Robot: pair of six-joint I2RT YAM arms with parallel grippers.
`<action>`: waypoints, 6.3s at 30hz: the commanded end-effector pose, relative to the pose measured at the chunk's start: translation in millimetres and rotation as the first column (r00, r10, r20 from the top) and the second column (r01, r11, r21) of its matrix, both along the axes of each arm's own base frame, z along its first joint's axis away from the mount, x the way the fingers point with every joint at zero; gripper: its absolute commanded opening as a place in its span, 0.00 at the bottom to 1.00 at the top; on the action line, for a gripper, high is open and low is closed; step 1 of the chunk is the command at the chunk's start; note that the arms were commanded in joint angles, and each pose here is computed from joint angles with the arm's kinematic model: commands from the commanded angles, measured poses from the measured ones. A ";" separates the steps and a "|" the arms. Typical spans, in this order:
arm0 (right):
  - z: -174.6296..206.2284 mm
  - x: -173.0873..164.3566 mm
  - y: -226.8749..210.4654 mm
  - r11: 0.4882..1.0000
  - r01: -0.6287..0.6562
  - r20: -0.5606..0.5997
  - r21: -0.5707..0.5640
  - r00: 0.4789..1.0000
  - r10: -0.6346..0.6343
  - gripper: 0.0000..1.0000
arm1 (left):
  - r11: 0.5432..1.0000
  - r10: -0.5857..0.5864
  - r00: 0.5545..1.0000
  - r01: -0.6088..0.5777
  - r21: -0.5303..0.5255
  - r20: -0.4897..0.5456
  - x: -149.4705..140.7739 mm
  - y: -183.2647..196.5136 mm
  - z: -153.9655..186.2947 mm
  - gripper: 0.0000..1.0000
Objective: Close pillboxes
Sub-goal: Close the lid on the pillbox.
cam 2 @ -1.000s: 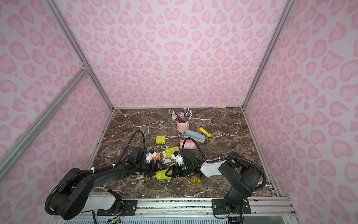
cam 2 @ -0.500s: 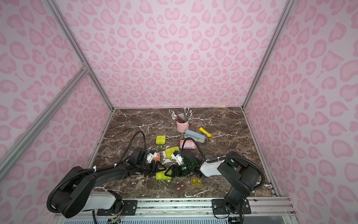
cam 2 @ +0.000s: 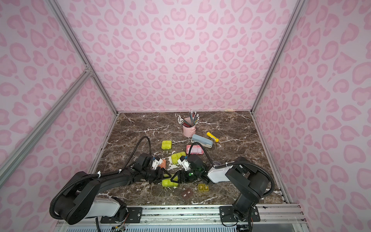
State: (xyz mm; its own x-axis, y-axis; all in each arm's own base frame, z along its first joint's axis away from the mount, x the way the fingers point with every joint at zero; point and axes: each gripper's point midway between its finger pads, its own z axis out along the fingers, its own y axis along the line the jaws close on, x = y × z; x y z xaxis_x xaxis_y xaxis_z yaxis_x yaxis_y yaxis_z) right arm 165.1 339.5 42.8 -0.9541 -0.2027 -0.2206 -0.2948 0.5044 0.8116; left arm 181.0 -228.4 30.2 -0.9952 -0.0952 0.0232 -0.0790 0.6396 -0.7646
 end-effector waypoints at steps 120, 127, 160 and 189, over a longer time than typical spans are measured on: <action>-4.5 0.6 6.1 1.000 -0.002 -0.002 0.000 1.000 0.002 0.74 | 0.996 -0.010 0.998 0.016 0.088 -0.062 -5.8 8.5 -22.5 0.85; -4.7 0.7 6.3 1.000 0.000 -0.003 0.000 1.000 0.000 0.74 | 0.993 -0.013 0.997 0.021 0.120 -0.071 -9.7 13.5 -25.1 0.85; -7.4 -0.2 9.8 1.000 0.004 -0.008 0.008 1.000 -0.004 0.74 | 0.950 -0.030 0.998 0.046 0.309 -0.058 -14.5 38.5 -25.8 0.86; 128.0 91.3 -46.6 0.989 0.144 0.320 0.018 0.937 -0.142 0.74 | 0.896 0.048 0.934 -0.197 0.398 0.354 38.7 100.2 140.7 0.87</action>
